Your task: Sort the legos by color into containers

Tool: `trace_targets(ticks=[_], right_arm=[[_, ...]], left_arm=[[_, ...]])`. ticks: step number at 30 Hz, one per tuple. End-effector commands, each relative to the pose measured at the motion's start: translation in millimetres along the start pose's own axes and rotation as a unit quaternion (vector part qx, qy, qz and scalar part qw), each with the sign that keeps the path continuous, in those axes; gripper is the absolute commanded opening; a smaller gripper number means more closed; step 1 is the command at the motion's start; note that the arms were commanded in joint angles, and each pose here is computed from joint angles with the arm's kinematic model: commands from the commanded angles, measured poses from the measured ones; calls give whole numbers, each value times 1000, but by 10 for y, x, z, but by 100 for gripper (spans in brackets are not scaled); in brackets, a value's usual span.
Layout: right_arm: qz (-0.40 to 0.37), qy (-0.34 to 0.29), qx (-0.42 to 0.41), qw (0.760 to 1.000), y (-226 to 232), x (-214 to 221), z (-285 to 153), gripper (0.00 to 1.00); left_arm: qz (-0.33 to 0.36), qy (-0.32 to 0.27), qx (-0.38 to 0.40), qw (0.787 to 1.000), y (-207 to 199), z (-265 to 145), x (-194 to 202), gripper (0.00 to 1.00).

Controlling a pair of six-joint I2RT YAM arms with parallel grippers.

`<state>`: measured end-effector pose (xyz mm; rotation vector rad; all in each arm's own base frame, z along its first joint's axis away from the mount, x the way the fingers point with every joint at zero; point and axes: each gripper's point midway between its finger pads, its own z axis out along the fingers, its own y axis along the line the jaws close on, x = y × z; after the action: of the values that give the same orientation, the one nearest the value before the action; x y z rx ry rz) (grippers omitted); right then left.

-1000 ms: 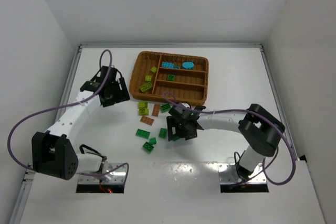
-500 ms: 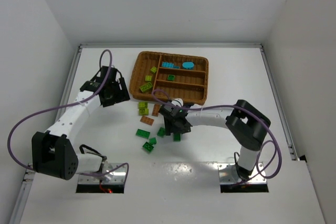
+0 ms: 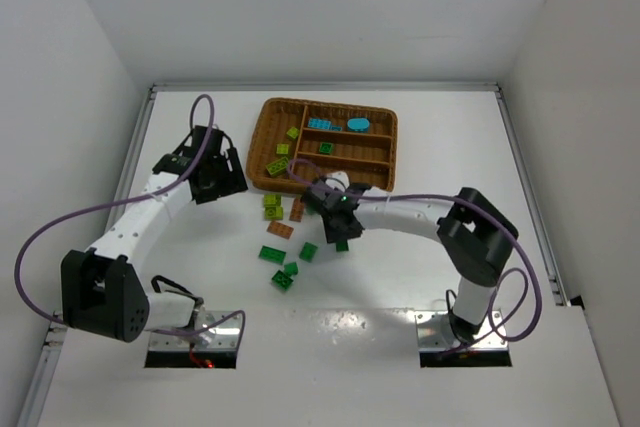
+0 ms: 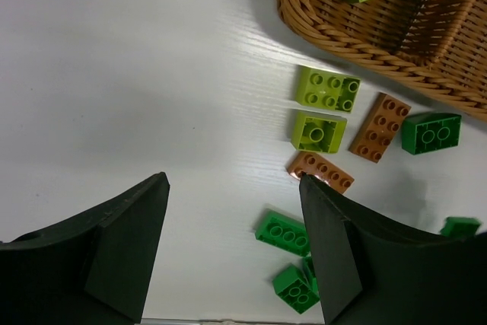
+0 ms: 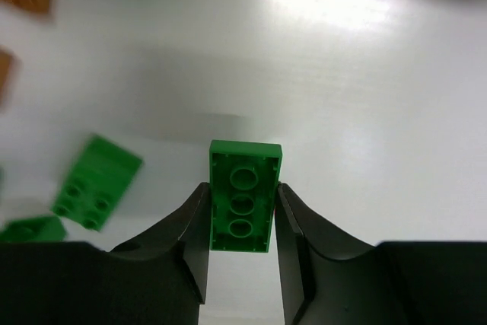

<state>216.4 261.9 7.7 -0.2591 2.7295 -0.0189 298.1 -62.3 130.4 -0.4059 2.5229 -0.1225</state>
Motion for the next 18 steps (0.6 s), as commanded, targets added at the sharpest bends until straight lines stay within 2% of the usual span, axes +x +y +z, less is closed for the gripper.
trace_targets(ticks=[1,2,7,9,10,15,18], right_arm=[[29,-93,3,995,-186,-856,-340,24],[27,-115,1,993,-208,-1100,-458,24],[59,-165,14,984,-485,-1966,-510,24],[62,-161,26,985,-540,-2146,-328,24],[72,-181,21,981,-584,-2408,-384,24],[84,-205,28,975,-653,-2974,-208,24],[95,-189,36,977,-702,-3027,84,24]], left_arm=[[7,-16,8,1000,-46,-24,-113,76],[7,-16,8,1000,-46,-24,-113,76],[7,-18,4,1000,-39,4,-129,76],[7,-18,4,1000,-39,4,-129,76],[7,-16,8,1000,-54,3,-121,76],[12,-16,8,1000,-62,10,-141,76],[12,-12,6,1000,-58,34,-128,76]])
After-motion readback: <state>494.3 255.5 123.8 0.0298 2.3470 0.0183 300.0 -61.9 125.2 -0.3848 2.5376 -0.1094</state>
